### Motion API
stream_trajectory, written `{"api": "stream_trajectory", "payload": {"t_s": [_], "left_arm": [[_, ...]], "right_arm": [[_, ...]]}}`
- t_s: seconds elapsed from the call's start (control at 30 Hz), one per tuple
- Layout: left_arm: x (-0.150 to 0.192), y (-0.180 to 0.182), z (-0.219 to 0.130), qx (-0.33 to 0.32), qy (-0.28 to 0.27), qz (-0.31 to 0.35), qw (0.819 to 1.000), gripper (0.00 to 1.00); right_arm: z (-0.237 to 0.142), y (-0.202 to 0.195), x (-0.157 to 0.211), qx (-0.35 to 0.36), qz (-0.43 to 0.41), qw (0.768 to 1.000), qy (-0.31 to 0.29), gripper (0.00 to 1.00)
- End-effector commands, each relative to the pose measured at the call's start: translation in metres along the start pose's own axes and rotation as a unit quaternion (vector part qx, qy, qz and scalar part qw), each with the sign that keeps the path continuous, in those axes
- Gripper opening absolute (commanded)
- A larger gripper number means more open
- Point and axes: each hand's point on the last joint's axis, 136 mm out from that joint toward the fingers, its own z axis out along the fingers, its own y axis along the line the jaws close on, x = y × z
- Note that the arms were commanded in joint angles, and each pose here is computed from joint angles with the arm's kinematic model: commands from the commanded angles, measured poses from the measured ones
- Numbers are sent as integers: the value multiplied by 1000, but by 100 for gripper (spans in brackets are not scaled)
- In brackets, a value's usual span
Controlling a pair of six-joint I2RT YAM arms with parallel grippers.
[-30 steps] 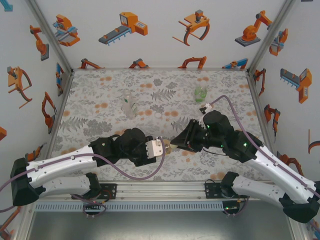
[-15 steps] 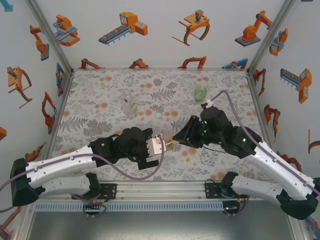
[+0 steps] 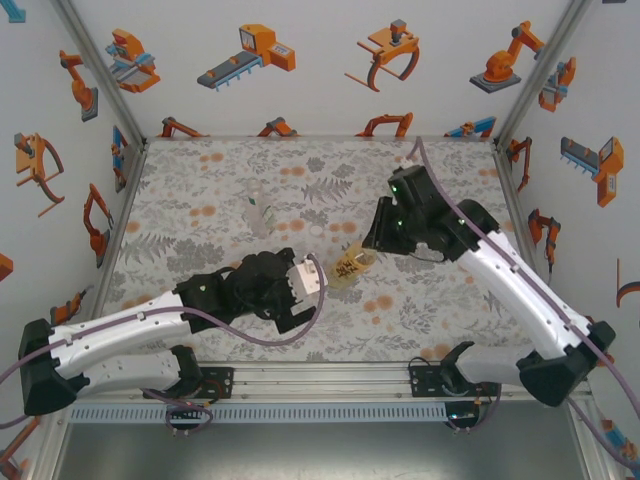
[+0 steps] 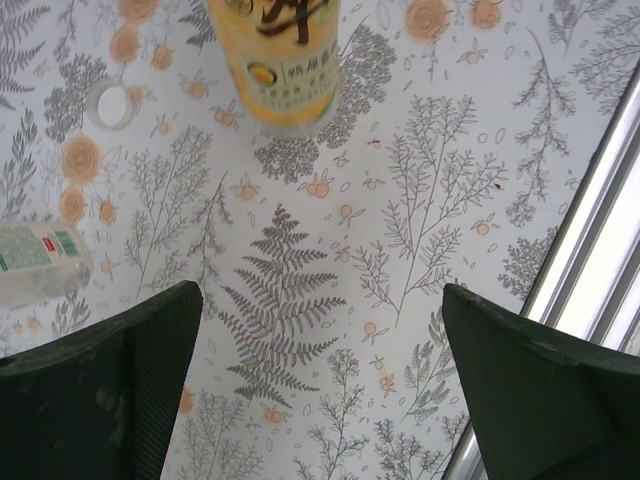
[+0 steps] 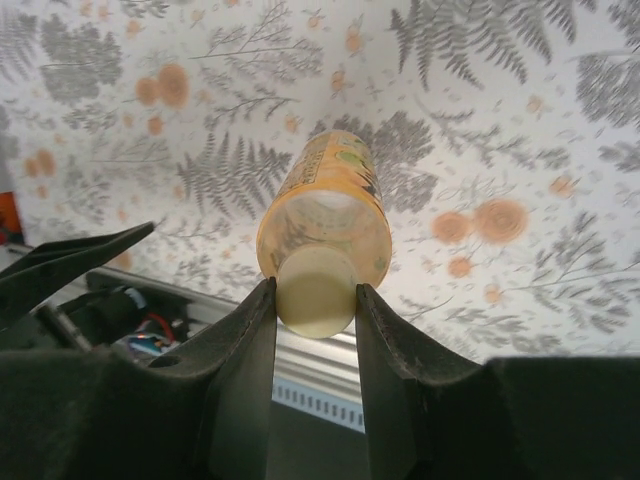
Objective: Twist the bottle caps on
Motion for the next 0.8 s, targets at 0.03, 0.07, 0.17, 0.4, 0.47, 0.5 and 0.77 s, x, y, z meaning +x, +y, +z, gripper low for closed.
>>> {"api": "stream_trajectory", "payload": {"t_s": [0.03,0.07,0.17,0.4,0.47,0.5,0.77], "left_arm": [[11,14,-8,-25,18,-46,998,97],[12,17,-10,-26,19,-55,998,97],[16,18,-14,-12,20,-75,997,97],[33,26,-30,-35,22,-112,993,97],[36,31,-38,-49,16,-122,991,97],[38,34,-43,-61,12,-127,990,97],[42,66,-91,-156,-57,-181,969,97]], "right_arm": [[8,-7,-31,29,-75,997,-3,0],[13,-9,-40,36,-81,996,-1,0],[27,-15,-64,52,-93,994,6,0],[58,-16,-119,70,-157,985,0,0],[66,-20,-132,82,-167,983,0,0],[70,-21,-139,87,-171,981,1,0],[103,-21,-170,97,-214,972,21,0]]}}
